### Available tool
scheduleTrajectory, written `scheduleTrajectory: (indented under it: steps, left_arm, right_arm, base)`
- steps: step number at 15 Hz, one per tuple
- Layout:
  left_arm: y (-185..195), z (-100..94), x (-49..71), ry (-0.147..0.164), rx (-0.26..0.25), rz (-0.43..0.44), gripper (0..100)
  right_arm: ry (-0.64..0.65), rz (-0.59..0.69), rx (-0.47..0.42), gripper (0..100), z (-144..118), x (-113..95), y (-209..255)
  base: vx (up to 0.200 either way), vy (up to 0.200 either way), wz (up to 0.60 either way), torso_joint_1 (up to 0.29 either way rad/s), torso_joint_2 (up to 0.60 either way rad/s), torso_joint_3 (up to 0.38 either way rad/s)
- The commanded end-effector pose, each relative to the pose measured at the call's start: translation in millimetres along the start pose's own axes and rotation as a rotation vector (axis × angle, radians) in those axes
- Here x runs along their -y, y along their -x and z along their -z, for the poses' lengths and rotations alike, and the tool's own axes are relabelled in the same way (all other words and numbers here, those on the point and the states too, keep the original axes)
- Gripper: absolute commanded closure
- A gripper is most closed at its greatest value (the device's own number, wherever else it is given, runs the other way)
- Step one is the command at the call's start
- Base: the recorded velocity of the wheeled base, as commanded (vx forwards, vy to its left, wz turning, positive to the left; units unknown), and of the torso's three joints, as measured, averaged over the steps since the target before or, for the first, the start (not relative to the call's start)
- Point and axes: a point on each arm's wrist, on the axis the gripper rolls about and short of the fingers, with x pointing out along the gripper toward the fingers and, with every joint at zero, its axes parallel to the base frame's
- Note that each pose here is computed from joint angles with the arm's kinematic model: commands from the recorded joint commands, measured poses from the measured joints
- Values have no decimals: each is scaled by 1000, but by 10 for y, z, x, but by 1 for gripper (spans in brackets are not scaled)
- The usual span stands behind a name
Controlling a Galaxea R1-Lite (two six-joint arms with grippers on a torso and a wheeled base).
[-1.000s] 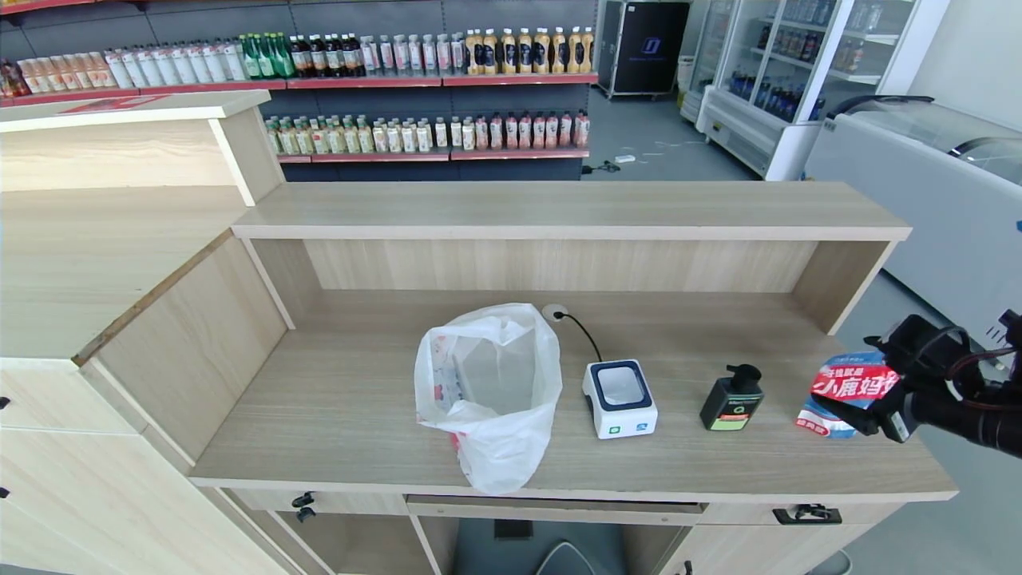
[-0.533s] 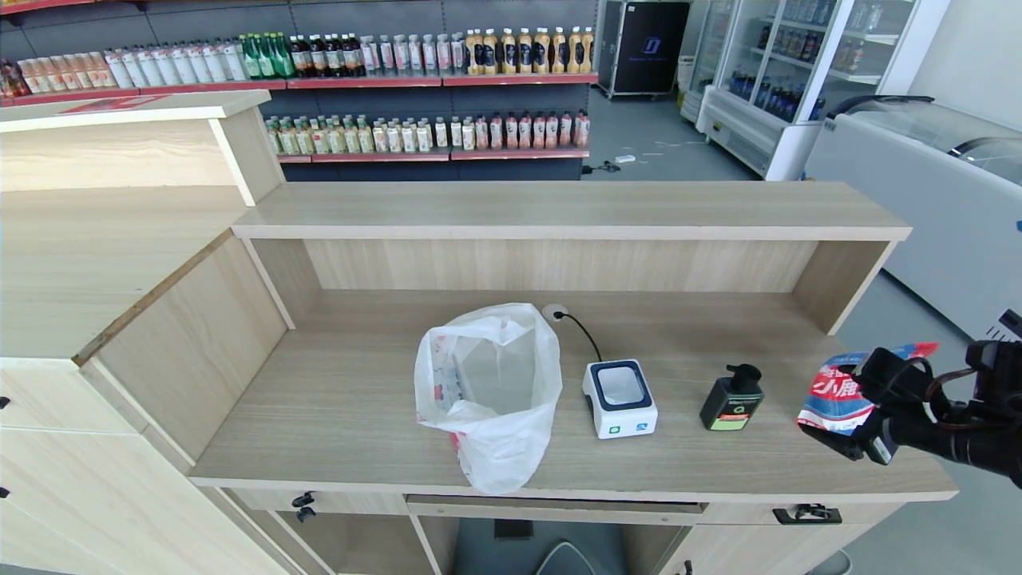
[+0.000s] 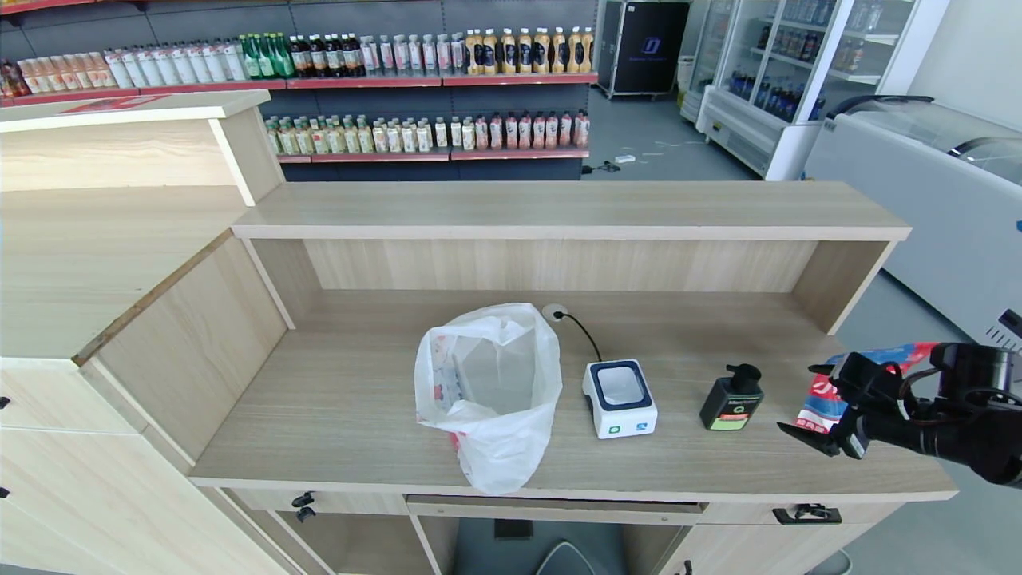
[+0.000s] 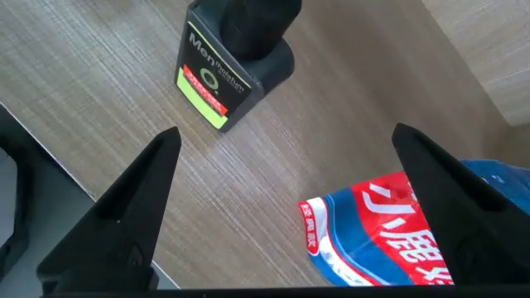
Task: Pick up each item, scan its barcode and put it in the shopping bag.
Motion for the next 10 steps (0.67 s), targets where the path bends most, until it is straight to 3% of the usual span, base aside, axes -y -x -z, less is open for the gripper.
scheduleTrajectory:
  steps: [1, 10]
  left_arm:
    - [0, 0, 0, 0, 0, 0, 0]
    - [0, 0, 0, 0, 0, 0, 0]
  right_arm:
    - [1, -32, 24, 0, 48, -10, -156]
    - [23, -101, 71, 0, 59, -106, -529]
  base:
    - [0, 0, 0, 0, 0, 0]
    - [0, 0, 0, 0, 0, 0]
